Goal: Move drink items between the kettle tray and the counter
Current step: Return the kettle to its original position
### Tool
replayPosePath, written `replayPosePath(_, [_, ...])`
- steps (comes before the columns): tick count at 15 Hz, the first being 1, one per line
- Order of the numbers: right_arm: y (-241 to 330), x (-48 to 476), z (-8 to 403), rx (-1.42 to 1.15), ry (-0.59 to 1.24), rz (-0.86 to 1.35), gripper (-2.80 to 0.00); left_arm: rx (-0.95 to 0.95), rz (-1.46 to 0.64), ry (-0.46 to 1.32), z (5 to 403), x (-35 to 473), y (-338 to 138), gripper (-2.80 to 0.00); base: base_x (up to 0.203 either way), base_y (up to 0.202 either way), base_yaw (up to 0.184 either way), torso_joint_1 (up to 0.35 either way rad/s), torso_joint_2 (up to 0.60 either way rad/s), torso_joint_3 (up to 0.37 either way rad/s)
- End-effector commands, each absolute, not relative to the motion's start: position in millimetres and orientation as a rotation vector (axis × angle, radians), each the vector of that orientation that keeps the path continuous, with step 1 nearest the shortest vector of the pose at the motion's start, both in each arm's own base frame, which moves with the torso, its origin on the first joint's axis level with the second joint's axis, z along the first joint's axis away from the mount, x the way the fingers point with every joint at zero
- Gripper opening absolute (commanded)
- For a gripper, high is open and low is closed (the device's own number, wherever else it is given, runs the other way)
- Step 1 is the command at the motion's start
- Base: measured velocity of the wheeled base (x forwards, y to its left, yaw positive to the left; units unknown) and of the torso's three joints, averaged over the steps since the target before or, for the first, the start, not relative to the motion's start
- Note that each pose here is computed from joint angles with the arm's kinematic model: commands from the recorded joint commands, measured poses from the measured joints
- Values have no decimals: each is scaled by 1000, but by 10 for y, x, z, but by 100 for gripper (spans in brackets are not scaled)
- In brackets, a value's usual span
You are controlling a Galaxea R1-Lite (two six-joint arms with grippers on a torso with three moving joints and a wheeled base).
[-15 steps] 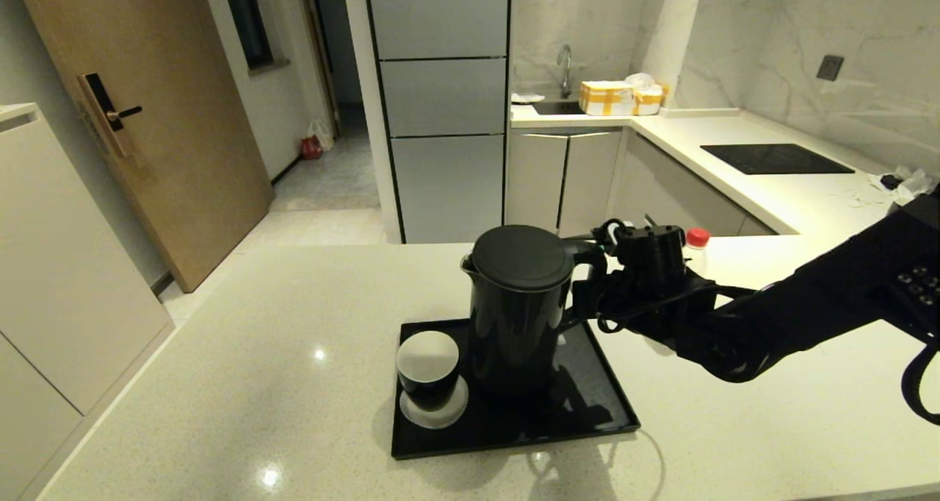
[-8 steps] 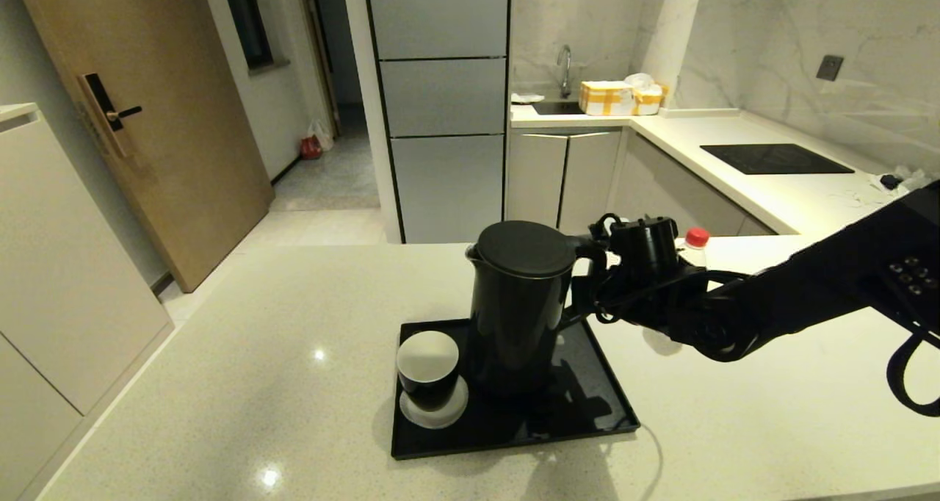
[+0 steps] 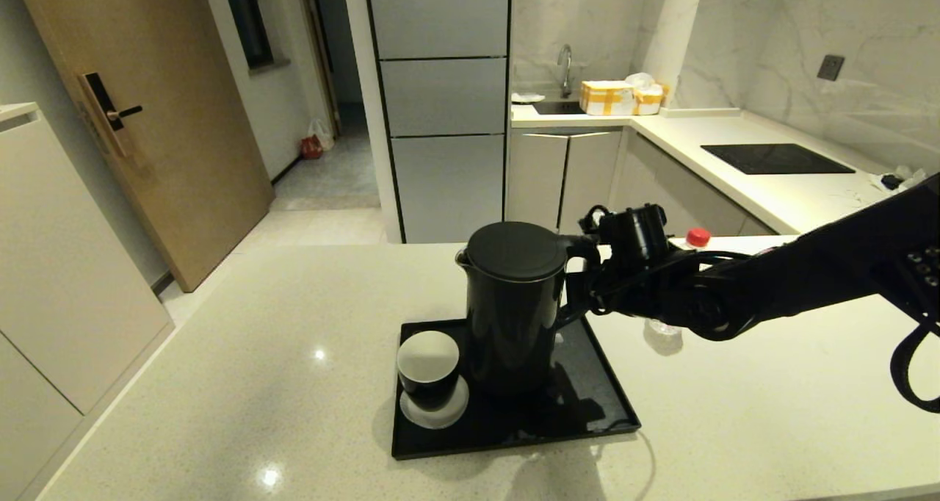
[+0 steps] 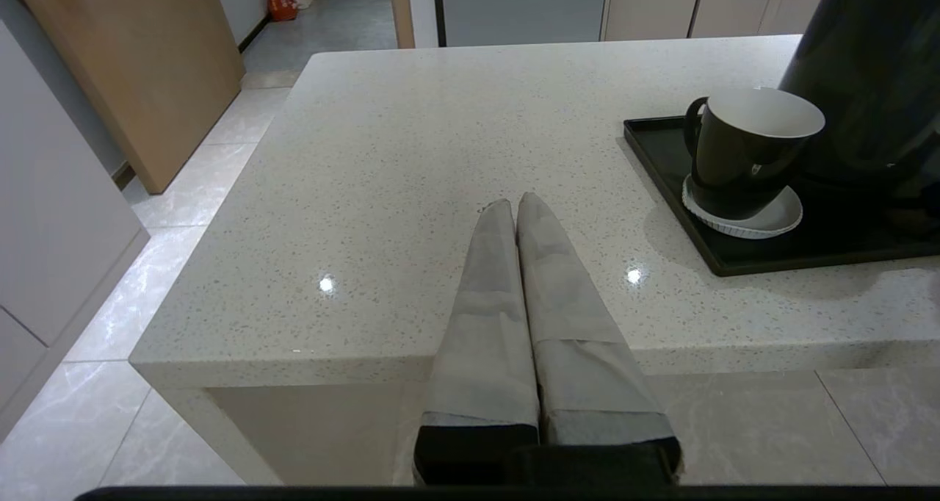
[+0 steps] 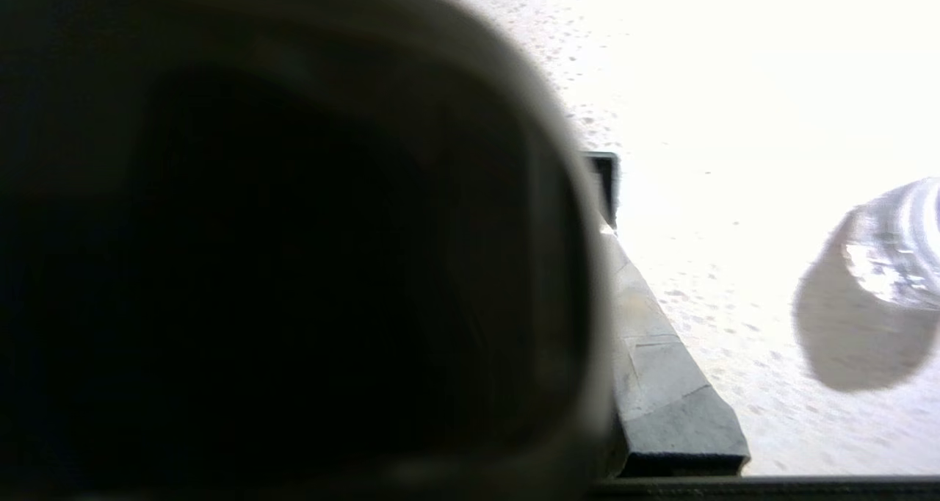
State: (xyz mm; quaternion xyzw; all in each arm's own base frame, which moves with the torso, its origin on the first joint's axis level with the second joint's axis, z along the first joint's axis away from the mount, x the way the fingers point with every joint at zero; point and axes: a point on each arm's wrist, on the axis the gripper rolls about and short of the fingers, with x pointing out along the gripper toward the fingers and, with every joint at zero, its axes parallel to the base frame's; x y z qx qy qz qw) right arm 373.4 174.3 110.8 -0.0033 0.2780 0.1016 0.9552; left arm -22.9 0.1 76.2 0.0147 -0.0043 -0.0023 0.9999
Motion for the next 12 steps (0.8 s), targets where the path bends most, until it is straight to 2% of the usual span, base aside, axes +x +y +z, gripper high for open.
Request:
replayPosePath(1, [1663, 3724, 1279, 1, 531, 194, -280, 31, -4, -9, 762, -229, 1, -280, 0, 0, 0, 0, 0, 0])
replayPosePath(12, [1622, 3762, 1214, 5, 543, 179, -280, 31, -4, -9, 762, -229, 1, -280, 0, 0, 0, 0, 0, 0])
